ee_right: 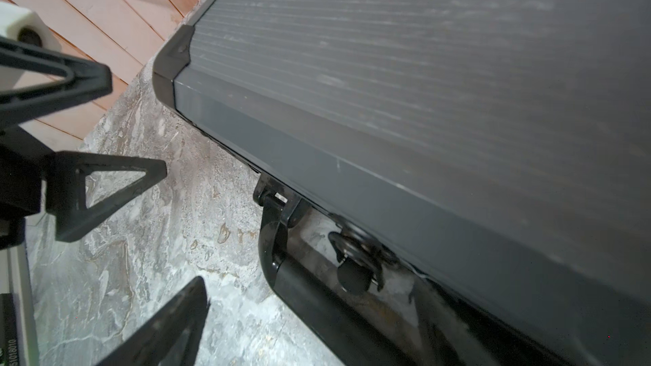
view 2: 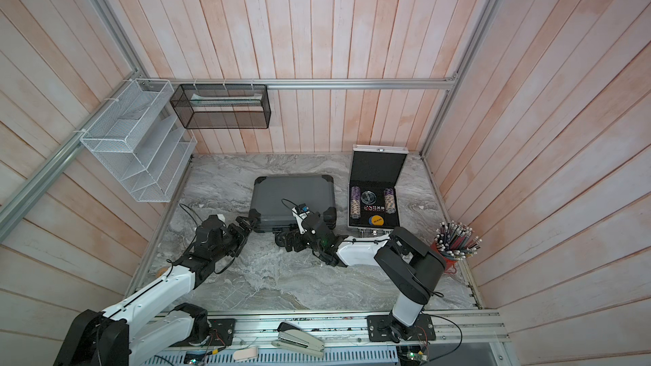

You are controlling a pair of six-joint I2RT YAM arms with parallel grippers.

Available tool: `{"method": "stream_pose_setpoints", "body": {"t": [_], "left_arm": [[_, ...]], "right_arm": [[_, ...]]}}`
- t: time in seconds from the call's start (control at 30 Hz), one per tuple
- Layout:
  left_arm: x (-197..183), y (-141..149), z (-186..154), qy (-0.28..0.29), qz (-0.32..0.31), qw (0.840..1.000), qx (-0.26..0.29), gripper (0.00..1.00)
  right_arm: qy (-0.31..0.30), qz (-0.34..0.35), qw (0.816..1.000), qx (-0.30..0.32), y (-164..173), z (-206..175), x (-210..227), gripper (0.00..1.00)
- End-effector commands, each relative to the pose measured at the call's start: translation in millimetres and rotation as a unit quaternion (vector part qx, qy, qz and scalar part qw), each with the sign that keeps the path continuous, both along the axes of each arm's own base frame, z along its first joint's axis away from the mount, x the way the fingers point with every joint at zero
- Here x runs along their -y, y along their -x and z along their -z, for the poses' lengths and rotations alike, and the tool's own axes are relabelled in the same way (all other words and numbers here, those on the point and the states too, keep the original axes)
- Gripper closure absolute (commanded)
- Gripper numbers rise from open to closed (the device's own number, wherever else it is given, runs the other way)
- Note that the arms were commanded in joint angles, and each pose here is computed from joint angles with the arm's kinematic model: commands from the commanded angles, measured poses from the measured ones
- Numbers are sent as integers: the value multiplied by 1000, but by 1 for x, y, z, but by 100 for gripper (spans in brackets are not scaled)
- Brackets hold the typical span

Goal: Open the poker set cases
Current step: Place the poker set case at the center of the board, then open the fastener on the poker set case.

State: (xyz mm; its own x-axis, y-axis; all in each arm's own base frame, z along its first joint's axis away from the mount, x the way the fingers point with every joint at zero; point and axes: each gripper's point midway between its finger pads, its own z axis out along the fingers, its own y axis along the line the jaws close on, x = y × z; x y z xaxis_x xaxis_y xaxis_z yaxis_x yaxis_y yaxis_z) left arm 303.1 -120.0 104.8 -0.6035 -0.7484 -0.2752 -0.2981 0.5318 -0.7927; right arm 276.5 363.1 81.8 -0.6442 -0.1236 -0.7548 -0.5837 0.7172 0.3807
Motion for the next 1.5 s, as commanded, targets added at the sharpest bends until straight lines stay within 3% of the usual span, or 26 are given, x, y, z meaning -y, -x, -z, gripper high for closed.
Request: {"method": "stream_pose_setpoints", "body": {"t": [0.0,0.27,0.77,1.1,1.47], "left_arm": [[1,-8,-4,-58,41,997,14,0],[-2,-28,4,-113,69,991,6,0],[-12,-28,49,-155,82,983,-47,4],[-12,-13,79,-139,80,984,-84,8],[-8,-15,77,-111,77,988,-75,8]], "right_arm": [[18,-7,1000,12,-5,4,-6,8],[18,-5,1000,20,-7,2,-10,7],[17,-23,999,30,-7,-3,-19,7],[28,-42,998,32,0,3,-28,9],[66,-70,995,29,16,16,-32,11]]}}
